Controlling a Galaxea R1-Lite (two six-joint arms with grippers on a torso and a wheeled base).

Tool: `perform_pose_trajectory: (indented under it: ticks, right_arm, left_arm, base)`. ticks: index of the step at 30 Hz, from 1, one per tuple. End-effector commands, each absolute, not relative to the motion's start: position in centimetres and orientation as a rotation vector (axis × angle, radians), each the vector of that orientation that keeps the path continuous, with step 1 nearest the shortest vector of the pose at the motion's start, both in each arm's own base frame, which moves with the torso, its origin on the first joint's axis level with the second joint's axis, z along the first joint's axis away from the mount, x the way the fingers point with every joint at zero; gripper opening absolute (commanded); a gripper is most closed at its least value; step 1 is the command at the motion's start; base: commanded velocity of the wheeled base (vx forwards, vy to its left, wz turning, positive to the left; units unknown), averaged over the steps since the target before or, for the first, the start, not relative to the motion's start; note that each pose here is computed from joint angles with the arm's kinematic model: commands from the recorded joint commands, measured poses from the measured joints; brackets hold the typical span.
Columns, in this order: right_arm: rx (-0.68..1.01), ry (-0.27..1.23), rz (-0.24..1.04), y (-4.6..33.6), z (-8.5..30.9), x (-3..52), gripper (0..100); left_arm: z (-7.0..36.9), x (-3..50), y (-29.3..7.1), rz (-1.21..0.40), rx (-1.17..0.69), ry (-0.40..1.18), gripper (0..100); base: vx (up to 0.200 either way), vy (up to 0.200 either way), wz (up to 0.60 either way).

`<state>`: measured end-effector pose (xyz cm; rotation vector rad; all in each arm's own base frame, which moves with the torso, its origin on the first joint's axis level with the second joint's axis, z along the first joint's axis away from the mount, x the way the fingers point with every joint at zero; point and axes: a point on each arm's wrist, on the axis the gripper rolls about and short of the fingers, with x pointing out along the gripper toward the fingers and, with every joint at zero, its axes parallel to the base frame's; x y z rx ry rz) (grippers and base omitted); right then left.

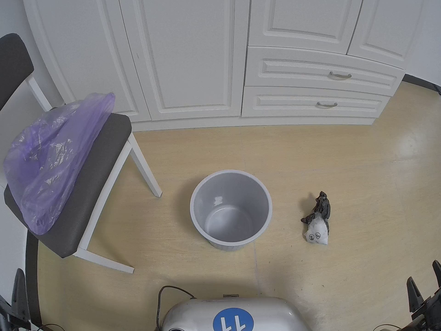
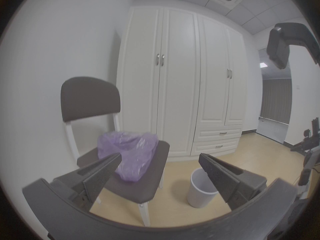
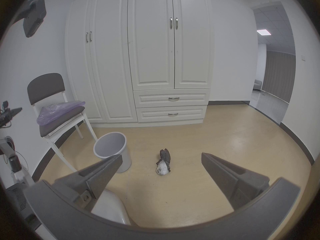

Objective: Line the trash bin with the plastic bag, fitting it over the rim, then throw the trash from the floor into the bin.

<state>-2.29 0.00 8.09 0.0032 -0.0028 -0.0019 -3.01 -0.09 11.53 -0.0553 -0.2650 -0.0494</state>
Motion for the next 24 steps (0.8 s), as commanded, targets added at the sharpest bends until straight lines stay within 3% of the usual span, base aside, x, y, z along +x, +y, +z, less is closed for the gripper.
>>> perform_pose_trajectory:
  ticks: [1,16,24]
  right_arm:
    - [0.003,-0.002,-0.002,0.0,7.6,-2.3,100]
    - [0.003,-0.002,-0.003,0.0,7.6,-2.3,100]
    - [0.011,-0.002,-0.005,0.0,7.6,-2.3,100]
  left_arm:
    - [12.1,-3.5,-0.2,-0.095,0.031,-0.274,100]
    - [14.1,-3.3,-0.1,-0.161,0.041,-0.260,100]
    - [14.9,-3.3,0.3,-0.288,0.015,-0.263,100]
  base:
    - [0.000,0.000,0.00]
    - [0.000,0.000,0.00]
    - [0.000,0.000,0.00]
